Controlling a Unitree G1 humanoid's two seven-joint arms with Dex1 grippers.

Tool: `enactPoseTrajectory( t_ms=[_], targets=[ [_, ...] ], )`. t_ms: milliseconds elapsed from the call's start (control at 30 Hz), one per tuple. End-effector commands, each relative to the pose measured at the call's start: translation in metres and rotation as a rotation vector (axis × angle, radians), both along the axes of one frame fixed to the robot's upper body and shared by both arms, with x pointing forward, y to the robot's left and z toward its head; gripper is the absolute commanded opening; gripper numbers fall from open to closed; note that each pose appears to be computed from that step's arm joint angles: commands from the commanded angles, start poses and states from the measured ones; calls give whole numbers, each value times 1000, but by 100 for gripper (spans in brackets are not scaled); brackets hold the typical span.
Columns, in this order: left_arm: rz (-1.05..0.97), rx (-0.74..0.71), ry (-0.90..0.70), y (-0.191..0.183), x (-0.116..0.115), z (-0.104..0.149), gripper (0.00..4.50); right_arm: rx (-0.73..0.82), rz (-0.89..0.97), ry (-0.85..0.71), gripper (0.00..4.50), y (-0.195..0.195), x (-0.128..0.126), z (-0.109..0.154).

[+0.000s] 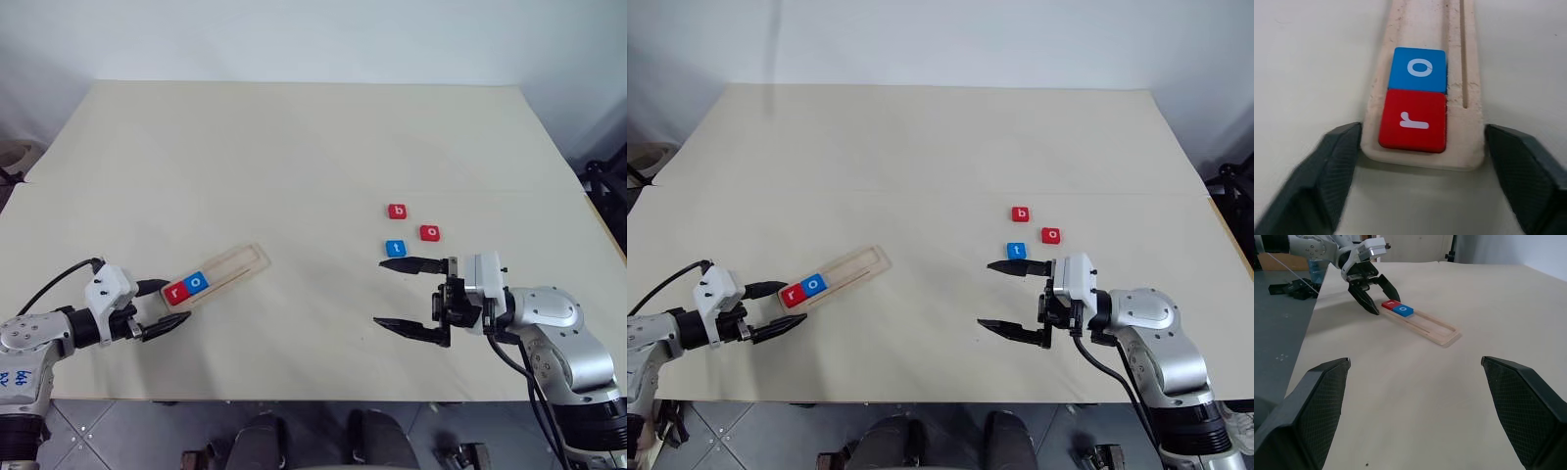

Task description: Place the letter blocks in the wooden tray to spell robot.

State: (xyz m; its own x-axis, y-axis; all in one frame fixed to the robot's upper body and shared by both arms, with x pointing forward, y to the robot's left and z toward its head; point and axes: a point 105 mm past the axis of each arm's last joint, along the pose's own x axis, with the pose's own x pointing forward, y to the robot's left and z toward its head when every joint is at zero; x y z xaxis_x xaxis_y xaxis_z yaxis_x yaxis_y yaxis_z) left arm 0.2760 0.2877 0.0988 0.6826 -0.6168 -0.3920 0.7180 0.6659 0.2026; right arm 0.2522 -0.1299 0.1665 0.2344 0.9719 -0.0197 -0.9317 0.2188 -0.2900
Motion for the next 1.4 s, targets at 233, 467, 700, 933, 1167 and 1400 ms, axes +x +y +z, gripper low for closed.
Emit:
enactPoseTrajectory(
  t_ms=[233,467,700,933,1167,1400],
  targets=[
    [-40,-23,-41,-11,5,0,342,4,-38,-37,450,-7,2,6],
    [-296,6,-138,-73,18,25,342,-27,-201,-15,450,-40,-2,-11],
    [-551,95,-88,-130,26,23,342,-40,-467,-26,450,-88,-19,-25],
    [-666,124,-38,-171,43,15,342,-17,-739,-31,450,-120,-51,-42],
    [-676,103,7,-190,50,8,342,4,-823,-23,450,-121,-67,-48],
    [-683,51,7,-195,47,12,415,3,-813,-12,450,-118,-70,-47]
  ],
)
